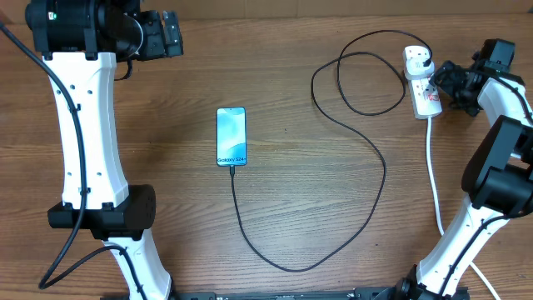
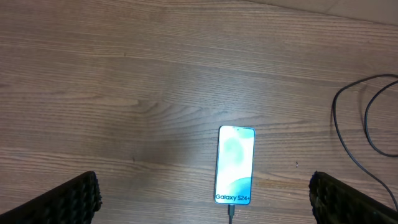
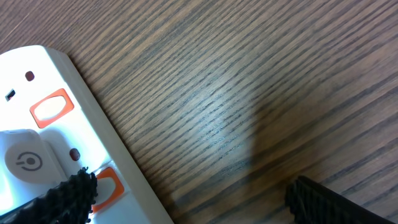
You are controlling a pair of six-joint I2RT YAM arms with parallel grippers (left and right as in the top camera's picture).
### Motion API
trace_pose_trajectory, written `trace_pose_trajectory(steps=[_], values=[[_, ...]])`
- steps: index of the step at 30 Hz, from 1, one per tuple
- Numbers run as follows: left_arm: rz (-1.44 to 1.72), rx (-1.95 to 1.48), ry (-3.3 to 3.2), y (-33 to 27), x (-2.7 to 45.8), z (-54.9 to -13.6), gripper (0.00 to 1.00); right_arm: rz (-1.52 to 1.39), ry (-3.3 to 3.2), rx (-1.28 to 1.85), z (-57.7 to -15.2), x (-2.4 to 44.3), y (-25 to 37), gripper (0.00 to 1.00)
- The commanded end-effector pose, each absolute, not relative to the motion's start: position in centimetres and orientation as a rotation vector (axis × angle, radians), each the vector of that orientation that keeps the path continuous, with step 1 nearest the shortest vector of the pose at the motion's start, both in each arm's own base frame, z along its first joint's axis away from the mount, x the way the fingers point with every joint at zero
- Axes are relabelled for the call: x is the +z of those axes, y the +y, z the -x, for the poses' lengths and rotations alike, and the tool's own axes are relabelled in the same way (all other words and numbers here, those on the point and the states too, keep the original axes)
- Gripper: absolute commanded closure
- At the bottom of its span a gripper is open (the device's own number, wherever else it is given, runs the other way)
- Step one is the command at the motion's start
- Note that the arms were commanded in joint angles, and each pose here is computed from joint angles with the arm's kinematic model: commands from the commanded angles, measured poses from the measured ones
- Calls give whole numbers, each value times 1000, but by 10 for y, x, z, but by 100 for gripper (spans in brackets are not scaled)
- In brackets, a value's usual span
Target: Plug charger to phone and switch on socket
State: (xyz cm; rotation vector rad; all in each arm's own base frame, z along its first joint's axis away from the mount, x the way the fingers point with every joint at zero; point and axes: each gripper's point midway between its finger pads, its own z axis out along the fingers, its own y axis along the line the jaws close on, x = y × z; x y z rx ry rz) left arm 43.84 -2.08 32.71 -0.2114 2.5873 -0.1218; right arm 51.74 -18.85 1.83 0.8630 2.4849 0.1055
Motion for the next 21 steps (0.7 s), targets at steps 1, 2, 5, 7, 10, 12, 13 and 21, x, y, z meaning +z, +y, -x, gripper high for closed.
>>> trace_pose_trajectory(steps=[1, 2, 5, 7, 10, 12, 13, 21], values=[[229, -119, 2556, -18, 339, -434, 0, -821, 2534, 142, -518, 8, -170, 2], [229, -119, 2556, -18, 339, -434, 0, -820, 2535, 142, -518, 8, -169, 2], [229, -119, 2556, -18, 339, -434, 0, -819, 2538, 143, -518, 8, -168, 1], [229, -119, 2556, -18, 339, -434, 0, -817, 2542, 143, -518, 8, -167, 2], [229, -119, 2556, -18, 339, -434, 0, -808, 2549, 144, -518, 7, -164, 2], [229, -119, 2556, -18, 339, -434, 0, -794, 2556, 144, -518, 7, -162, 2], [229, -119, 2556, -18, 339, -434, 0, -783, 2560, 143, -519, 7, -160, 2], [229, -119, 2556, -18, 339, -434, 0, -768, 2587, 147, -518, -3, -153, 2]])
